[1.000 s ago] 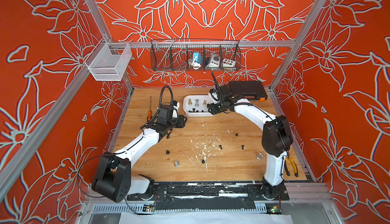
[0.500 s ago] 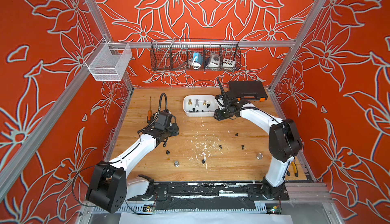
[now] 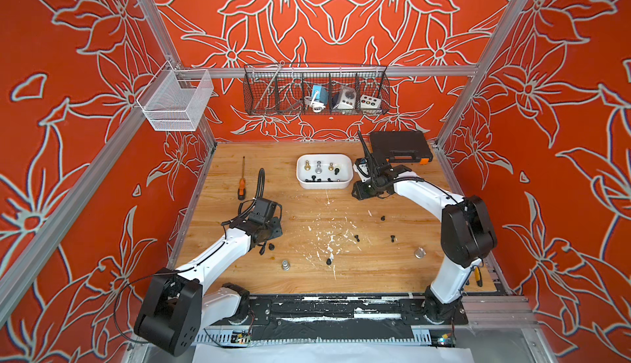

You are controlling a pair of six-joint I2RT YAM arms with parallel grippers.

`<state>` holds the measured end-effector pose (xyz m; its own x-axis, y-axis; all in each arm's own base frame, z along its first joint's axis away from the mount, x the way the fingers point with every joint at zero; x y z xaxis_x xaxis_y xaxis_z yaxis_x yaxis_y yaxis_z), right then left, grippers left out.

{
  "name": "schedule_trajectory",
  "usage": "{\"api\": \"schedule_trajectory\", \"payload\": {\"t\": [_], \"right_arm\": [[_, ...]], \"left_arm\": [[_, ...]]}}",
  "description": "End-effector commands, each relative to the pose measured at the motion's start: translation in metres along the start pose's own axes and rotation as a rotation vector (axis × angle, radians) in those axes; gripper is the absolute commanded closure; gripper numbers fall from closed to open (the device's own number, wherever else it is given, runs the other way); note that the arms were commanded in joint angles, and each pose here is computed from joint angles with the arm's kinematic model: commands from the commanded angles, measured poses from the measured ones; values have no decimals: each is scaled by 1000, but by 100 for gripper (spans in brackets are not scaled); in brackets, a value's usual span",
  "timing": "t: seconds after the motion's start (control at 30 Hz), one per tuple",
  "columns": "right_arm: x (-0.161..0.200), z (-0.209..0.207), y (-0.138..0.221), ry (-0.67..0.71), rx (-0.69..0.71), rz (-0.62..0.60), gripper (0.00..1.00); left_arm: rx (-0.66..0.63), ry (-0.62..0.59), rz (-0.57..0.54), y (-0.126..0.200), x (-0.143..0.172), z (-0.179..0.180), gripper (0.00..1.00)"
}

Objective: Put the chess pieces into the storage box
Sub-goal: Pick up the chess piece at the center of the board.

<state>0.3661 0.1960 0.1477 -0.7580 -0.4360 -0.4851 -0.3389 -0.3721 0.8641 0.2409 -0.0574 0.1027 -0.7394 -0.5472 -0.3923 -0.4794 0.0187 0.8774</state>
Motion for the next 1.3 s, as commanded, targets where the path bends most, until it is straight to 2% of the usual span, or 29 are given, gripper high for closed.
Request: {"api": "schedule_trajectory", "payload": {"t": [0.0,0.33,1.27], "right_arm": [[3,0,8,-17,-11,-14,56],[7,-1,3,-26,-28,-7,56],[17,-12,-3,-55,-41,11,56]], "left_arm": [[-72,69,-24,3,3,17,52],[-63,136,28,-2,21,28,53],[-77,67,104,-1,41,20,67]]}}
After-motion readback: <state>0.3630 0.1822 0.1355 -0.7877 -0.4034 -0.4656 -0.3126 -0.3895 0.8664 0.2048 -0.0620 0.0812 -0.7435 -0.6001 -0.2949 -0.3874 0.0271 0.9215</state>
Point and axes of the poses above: each gripper's point midway between its finger pads, its own y axis back along the fingers, its own z axis along the line the jaws close on, x = y × z, the point moved 5 cm from there along y, back along the fingers, and after that the axes turned 11 degrees about y, right-handed, at the moved point
